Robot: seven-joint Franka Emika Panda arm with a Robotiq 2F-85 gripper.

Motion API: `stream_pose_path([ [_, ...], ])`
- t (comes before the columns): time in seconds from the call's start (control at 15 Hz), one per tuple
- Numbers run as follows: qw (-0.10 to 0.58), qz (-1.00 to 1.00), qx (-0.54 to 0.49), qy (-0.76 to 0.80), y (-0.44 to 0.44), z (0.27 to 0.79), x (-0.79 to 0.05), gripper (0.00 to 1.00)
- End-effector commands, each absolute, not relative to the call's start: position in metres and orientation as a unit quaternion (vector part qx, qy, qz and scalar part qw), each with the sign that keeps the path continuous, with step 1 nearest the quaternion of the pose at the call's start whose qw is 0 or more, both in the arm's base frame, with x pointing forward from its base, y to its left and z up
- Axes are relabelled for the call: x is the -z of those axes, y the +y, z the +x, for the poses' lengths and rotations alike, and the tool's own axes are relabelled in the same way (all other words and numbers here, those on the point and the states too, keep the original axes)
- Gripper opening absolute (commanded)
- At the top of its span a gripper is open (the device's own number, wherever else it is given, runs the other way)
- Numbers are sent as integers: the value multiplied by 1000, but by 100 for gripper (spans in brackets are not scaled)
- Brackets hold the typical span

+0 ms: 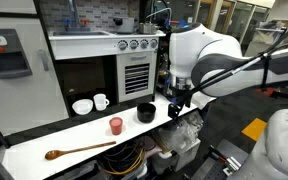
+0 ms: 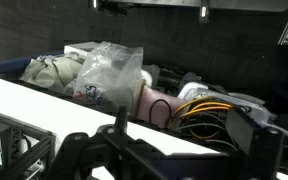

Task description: Pick up the pink cup and pour it's content into the black bowl

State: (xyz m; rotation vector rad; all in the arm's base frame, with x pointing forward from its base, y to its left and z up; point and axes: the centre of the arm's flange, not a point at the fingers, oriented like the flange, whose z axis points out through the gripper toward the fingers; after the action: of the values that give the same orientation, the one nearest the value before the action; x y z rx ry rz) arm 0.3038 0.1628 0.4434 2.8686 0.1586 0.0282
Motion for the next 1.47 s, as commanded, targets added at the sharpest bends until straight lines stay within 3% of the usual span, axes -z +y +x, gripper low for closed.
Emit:
stream_pose_path([
  [0.0, 134, 989, -10, 55, 163, 304, -443, 100],
  [1.2, 134, 989, -10, 55, 163, 304, -443, 100],
  [1.4, 125, 989, -18, 77, 164, 326, -447, 100],
])
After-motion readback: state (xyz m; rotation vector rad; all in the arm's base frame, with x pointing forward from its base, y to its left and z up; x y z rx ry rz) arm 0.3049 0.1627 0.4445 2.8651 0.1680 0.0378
